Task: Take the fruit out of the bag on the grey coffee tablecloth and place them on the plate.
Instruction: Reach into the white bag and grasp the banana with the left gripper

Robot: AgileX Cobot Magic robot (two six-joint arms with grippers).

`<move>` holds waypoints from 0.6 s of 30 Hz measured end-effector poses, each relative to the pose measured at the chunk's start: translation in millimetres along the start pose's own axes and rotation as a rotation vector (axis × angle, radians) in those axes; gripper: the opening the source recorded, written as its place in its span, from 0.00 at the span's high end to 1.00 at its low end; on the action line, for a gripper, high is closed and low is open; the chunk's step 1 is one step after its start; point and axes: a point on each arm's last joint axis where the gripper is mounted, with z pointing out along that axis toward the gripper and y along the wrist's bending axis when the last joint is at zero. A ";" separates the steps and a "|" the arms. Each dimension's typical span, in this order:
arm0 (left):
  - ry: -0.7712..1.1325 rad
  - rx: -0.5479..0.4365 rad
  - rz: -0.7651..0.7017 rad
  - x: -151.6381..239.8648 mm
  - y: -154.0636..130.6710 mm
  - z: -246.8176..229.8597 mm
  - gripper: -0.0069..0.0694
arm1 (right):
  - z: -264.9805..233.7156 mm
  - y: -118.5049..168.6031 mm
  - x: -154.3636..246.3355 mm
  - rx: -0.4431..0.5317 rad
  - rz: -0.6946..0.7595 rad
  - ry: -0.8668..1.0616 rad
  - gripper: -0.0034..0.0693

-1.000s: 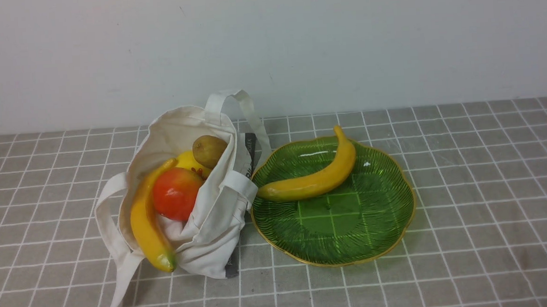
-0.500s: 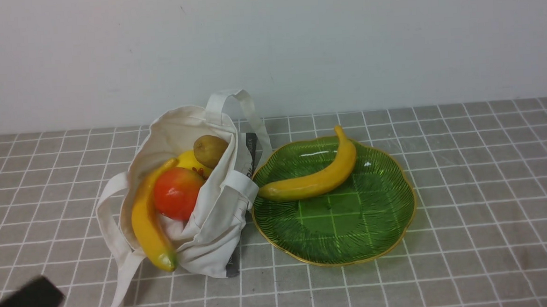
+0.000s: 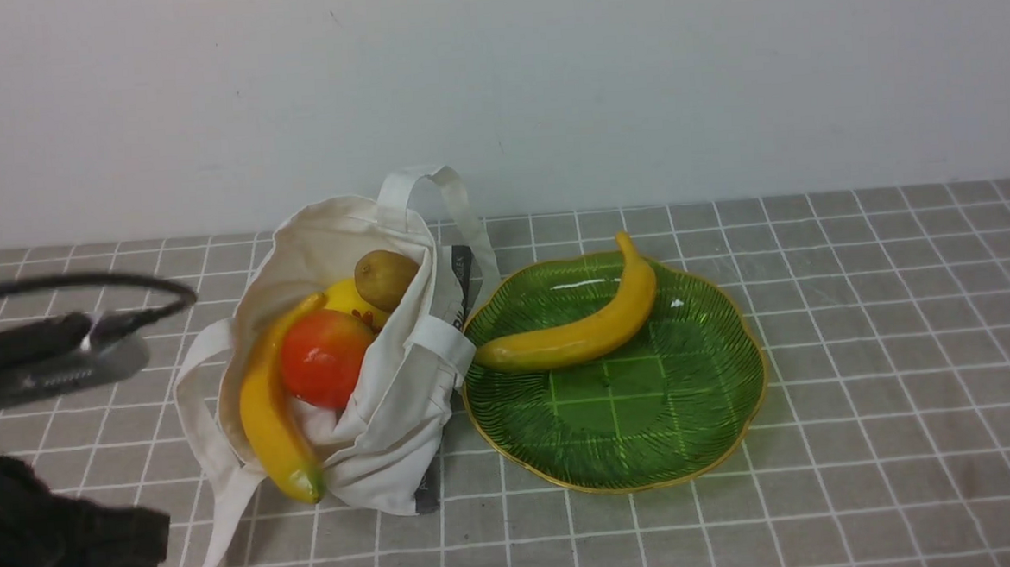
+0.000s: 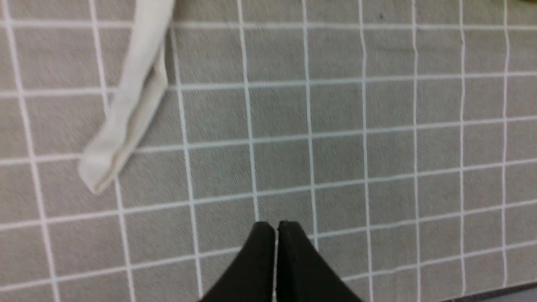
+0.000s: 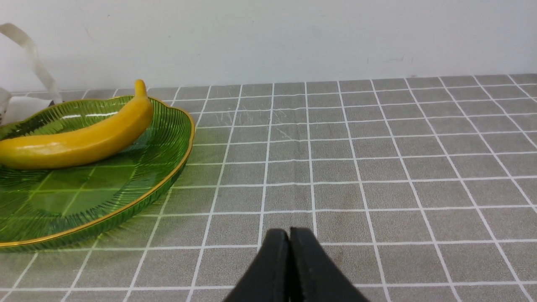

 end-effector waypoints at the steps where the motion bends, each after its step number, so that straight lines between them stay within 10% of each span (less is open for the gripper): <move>1: 0.009 -0.008 -0.002 -10.5 0.1 3.5 0.90 | 0.0 0.0 0.0 0.000 0.000 0.000 0.97; 18: 0.031 0.026 -0.134 -89.2 11.6 102.4 0.27 | 0.0 0.0 0.0 0.000 0.000 0.000 0.97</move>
